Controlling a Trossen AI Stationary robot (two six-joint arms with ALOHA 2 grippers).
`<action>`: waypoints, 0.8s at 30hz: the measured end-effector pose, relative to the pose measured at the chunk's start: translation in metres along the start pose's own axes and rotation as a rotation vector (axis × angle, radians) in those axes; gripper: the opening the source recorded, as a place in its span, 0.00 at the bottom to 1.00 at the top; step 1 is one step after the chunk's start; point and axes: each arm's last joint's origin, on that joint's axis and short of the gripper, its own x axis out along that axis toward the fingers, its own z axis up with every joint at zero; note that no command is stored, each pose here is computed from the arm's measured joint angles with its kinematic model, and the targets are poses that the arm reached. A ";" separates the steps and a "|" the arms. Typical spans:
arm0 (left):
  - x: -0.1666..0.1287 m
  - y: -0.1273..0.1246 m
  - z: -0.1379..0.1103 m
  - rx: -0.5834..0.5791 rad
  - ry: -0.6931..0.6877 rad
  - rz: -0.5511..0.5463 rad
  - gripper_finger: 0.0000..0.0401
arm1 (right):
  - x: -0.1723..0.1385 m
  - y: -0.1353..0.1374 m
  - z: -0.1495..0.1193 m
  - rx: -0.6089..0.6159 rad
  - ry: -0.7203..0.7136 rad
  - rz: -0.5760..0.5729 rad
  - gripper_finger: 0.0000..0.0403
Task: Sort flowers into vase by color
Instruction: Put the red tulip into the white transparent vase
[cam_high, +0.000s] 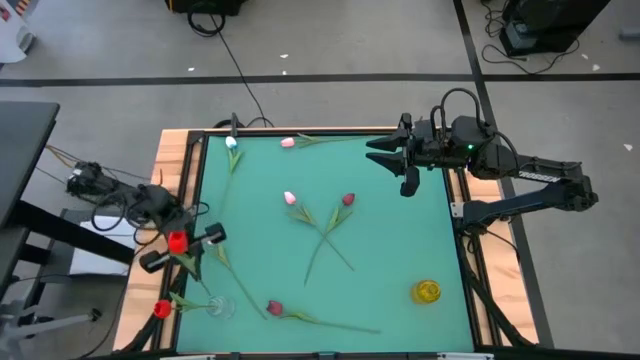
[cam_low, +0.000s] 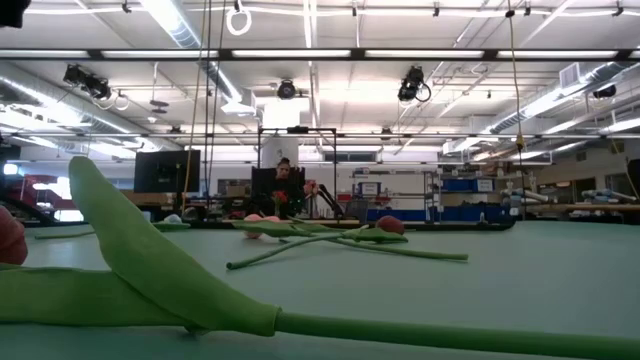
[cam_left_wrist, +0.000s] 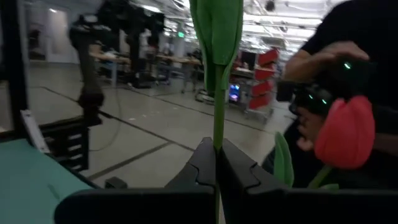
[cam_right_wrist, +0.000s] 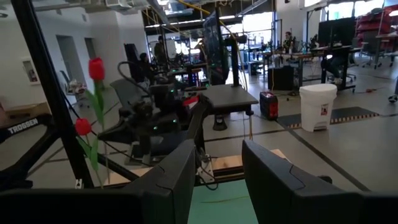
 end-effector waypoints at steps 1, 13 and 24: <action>0.003 -0.001 -0.001 0.001 0.006 -0.014 0.01 | 0.000 0.000 0.000 0.000 0.000 0.000 0.35; 0.024 -0.013 -0.013 0.084 0.057 -0.020 0.01 | 0.000 0.000 0.000 0.000 0.000 0.000 0.35; 0.030 -0.020 -0.018 0.136 0.063 -0.029 0.01 | 0.000 0.000 0.000 0.000 0.000 0.000 0.35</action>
